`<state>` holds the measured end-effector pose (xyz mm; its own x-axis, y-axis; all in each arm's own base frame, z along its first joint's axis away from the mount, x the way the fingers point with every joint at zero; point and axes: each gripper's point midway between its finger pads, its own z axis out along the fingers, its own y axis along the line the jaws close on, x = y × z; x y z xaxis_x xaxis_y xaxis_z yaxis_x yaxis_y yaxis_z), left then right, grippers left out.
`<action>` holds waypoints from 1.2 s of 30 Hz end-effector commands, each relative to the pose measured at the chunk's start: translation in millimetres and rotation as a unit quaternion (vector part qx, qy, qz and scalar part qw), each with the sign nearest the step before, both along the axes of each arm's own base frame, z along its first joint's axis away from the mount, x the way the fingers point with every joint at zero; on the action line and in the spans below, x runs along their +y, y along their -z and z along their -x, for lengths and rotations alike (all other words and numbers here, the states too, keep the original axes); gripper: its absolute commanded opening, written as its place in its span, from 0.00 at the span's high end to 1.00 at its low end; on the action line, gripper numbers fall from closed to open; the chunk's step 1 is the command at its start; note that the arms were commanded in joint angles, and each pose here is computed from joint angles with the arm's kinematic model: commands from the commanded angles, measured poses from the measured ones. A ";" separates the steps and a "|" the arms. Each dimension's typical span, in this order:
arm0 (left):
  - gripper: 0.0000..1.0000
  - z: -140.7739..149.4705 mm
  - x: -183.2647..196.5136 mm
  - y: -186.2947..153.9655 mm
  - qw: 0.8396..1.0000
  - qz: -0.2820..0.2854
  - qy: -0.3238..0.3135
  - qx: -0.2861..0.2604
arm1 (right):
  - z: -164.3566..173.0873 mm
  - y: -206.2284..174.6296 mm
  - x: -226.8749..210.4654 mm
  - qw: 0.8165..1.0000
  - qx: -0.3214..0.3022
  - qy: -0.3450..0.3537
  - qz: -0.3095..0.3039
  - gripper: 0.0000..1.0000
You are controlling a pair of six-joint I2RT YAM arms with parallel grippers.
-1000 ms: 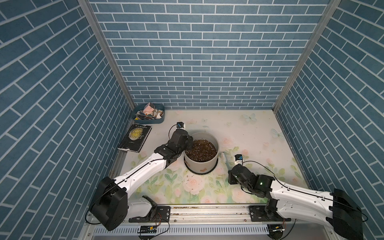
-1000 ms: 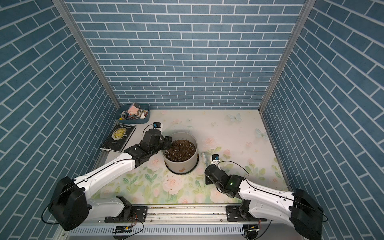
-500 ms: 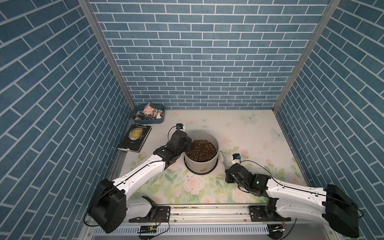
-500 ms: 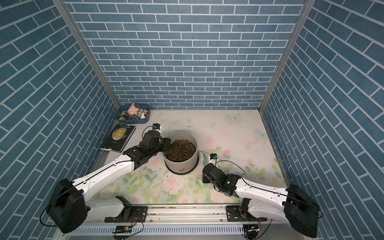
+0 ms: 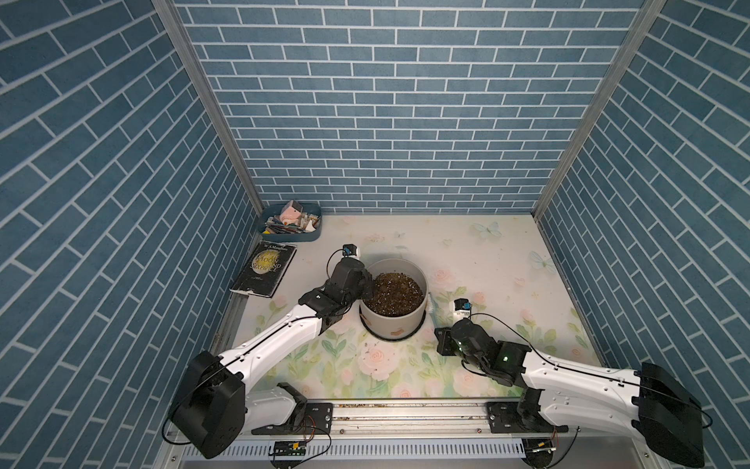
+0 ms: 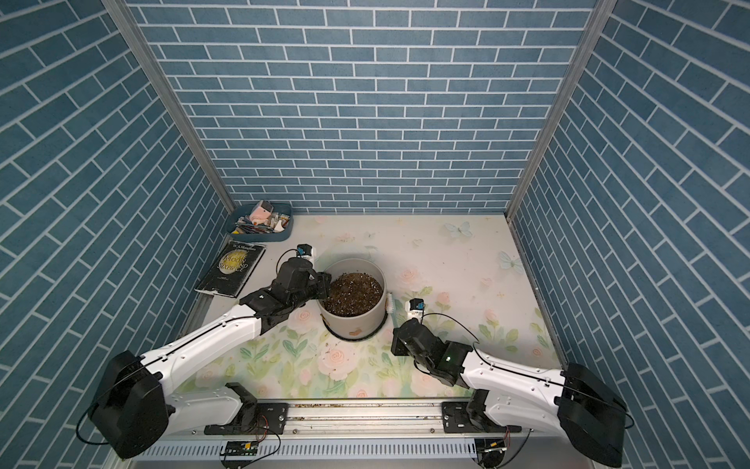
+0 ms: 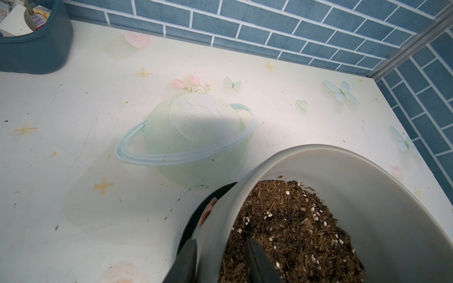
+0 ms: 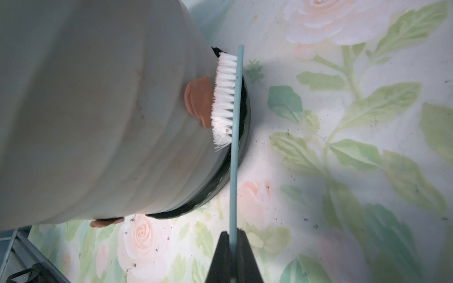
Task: Scrub the dried mud off the ceramic pot
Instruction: Brush off the soil from the pot.
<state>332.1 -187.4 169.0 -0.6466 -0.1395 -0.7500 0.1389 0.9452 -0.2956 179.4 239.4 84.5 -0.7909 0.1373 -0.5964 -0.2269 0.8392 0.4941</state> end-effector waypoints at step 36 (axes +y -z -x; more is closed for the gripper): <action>1.00 17.1 -0.8 8.4 1.000 0.017 -0.003 0.015 | 17.9 -29.6 27.4 0.991 0.008 -0.006 -0.134 1.00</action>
<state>327.5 -179.4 166.5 -0.6339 -0.1702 -0.7544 0.1048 0.9476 -0.3019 165.0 251.5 87.5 -0.8113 0.2489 -0.5289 -0.1761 0.7587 0.6272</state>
